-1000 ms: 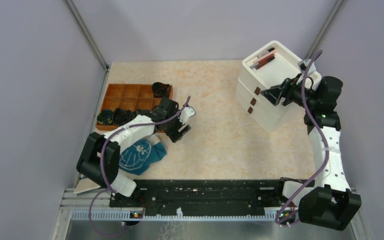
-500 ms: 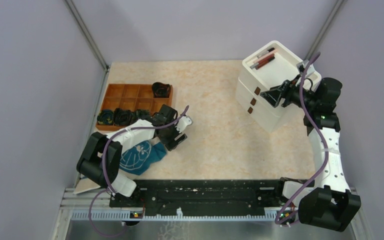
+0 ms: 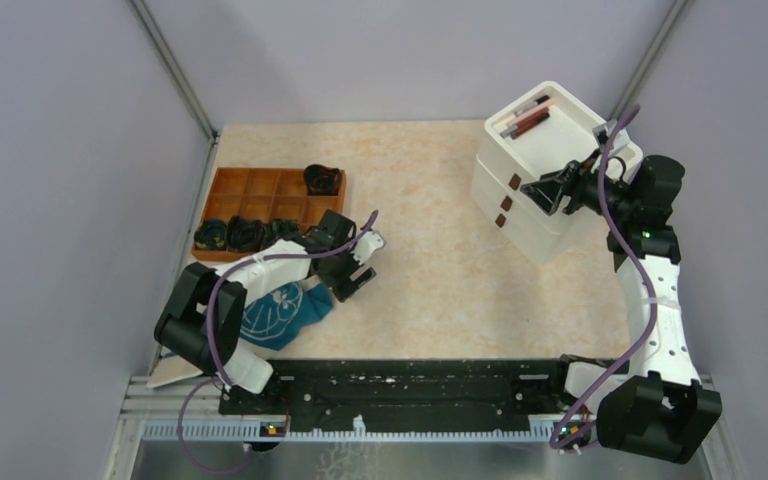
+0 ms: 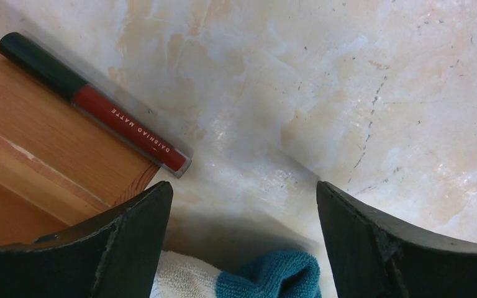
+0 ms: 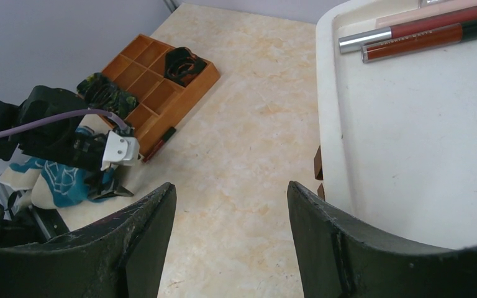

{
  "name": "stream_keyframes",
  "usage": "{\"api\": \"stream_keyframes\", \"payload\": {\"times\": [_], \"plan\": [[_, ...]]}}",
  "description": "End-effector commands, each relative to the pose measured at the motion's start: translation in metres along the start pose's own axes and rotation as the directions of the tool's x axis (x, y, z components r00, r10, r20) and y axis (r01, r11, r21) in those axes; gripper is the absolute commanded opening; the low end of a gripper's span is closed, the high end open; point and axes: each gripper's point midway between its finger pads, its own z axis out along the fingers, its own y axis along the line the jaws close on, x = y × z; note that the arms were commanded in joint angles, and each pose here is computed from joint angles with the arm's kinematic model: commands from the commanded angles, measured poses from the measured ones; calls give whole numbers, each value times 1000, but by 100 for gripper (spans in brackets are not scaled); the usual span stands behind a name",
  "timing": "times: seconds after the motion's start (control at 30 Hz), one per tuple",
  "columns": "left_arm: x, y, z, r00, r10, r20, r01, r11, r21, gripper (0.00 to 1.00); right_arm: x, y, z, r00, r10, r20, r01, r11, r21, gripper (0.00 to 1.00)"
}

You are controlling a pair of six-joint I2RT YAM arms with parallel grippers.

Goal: Organize the makeup
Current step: Pick up the makeup from the center of the board.

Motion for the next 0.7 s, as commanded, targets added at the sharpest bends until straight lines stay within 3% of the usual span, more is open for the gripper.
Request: {"api": "stream_keyframes", "payload": {"times": [0.0,0.67], "plan": [[-8,3,7,1000,-9,29,9,1000,-7,92,-10,7,-4,997,-75,32,76,997,-15,66],[-24,23,22,999,-37,35,39,998,-47,89,-8,6,-4,997,-78,26,79,997,-13,66]]}}
